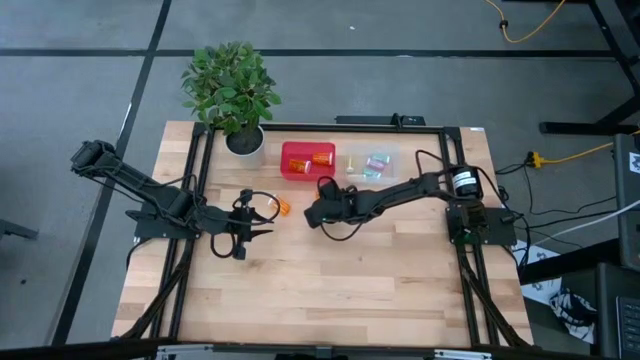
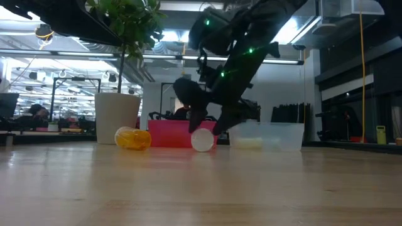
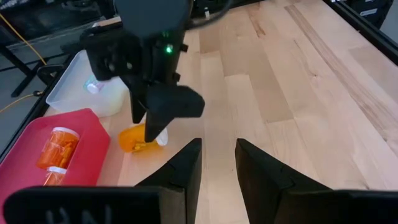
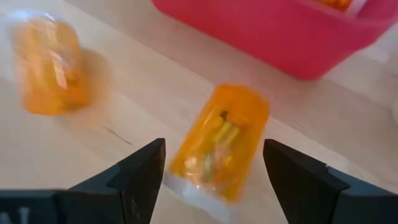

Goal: Pick and place medicine bottles into bin by pill shape (circle, oval)
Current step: Put the orange capsule bottle into the red bin

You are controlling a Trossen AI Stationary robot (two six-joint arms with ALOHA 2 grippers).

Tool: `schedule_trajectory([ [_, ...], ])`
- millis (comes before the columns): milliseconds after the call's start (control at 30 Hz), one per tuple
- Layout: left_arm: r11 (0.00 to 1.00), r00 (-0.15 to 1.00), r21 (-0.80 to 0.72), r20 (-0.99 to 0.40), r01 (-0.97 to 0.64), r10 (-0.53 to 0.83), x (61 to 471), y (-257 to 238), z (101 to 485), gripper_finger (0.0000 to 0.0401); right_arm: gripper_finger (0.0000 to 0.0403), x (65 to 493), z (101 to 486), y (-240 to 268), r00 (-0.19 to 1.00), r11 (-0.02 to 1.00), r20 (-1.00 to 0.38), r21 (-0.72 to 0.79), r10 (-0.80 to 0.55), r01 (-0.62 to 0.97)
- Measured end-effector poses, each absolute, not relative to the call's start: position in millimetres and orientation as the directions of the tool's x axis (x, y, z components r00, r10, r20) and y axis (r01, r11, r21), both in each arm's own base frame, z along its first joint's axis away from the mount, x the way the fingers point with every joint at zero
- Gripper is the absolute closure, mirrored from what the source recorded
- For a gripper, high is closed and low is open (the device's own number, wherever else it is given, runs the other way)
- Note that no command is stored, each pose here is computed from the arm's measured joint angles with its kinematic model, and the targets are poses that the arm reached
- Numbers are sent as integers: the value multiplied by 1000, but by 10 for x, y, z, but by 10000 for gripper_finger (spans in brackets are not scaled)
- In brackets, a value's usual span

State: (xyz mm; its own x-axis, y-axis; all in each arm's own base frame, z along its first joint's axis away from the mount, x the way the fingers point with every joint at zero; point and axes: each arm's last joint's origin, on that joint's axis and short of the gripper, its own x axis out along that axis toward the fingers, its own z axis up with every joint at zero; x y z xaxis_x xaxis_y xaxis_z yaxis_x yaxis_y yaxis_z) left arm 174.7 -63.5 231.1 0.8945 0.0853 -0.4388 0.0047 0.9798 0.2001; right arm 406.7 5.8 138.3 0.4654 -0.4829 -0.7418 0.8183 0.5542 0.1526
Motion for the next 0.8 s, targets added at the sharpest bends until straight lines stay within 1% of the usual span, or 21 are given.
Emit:
schedule_trajectory([
  [233,980,895,200,-439,5,85,1747,-635,2311,309,130,4077,1163,57,420,558,-767,99,-485,824],
  [500,980,895,200,-439,5,85,1747,-635,2311,309,130,4086,1193,54,433,602,-759,69,-486,796],
  [700,980,895,200,-439,5,85,1747,-635,2311,309,132,4080,1196,43,422,593,-745,43,-517,804],
  [800,980,895,200,-439,5,85,1747,-635,2311,309,143,4078,1194,39,421,594,-747,43,-515,803],
])
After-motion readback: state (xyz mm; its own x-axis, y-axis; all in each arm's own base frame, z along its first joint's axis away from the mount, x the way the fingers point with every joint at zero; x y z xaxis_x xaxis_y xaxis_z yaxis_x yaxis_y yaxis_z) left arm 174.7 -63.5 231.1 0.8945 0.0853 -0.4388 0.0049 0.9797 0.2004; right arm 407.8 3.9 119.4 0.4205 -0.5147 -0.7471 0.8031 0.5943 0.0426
